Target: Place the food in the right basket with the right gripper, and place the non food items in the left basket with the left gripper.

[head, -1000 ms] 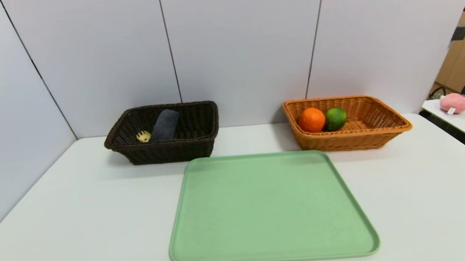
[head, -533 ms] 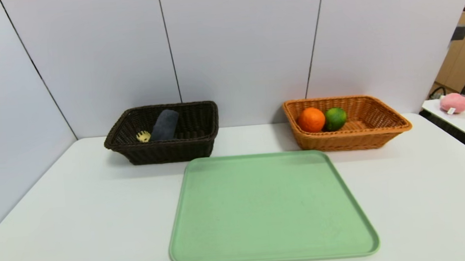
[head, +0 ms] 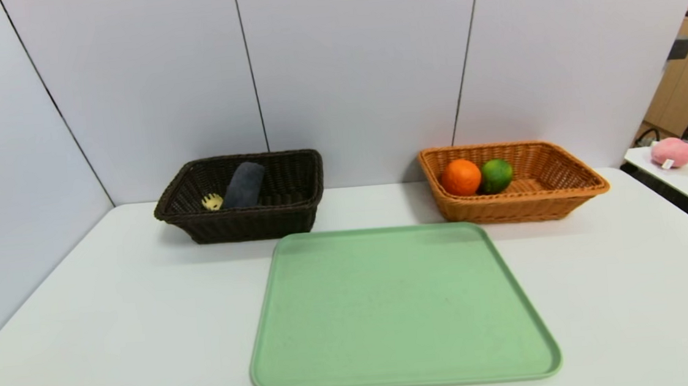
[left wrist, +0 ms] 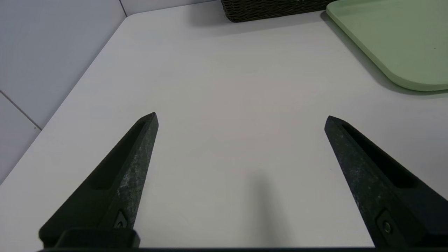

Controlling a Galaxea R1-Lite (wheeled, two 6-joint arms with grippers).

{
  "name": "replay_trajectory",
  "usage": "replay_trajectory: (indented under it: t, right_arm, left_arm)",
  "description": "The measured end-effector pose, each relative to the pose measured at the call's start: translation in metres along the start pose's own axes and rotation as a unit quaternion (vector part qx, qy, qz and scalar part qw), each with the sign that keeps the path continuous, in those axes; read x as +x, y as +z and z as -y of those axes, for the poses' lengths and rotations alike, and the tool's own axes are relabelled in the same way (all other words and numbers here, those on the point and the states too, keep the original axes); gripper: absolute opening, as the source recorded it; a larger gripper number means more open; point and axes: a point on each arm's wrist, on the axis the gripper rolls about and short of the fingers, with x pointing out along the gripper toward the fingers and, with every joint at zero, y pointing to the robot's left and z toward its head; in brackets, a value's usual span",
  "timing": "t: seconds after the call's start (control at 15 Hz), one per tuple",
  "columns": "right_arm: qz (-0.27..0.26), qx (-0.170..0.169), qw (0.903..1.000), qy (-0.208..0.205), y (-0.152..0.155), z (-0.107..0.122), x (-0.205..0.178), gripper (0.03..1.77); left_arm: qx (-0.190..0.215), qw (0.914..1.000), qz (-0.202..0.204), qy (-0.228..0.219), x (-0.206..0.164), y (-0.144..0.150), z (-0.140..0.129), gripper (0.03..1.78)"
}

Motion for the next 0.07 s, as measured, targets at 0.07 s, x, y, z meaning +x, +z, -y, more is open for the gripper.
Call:
replay_trajectory:
  t: [0.07]
  right_arm:
    - [0.000, 0.001, 1.0000, 0.000, 0.0000, 0.0000, 0.0000, 1.71]
  left_arm:
    - [0.000, 1.0000, 0.000, 0.000, 0.0000, 0.0000, 0.0000, 1.69]
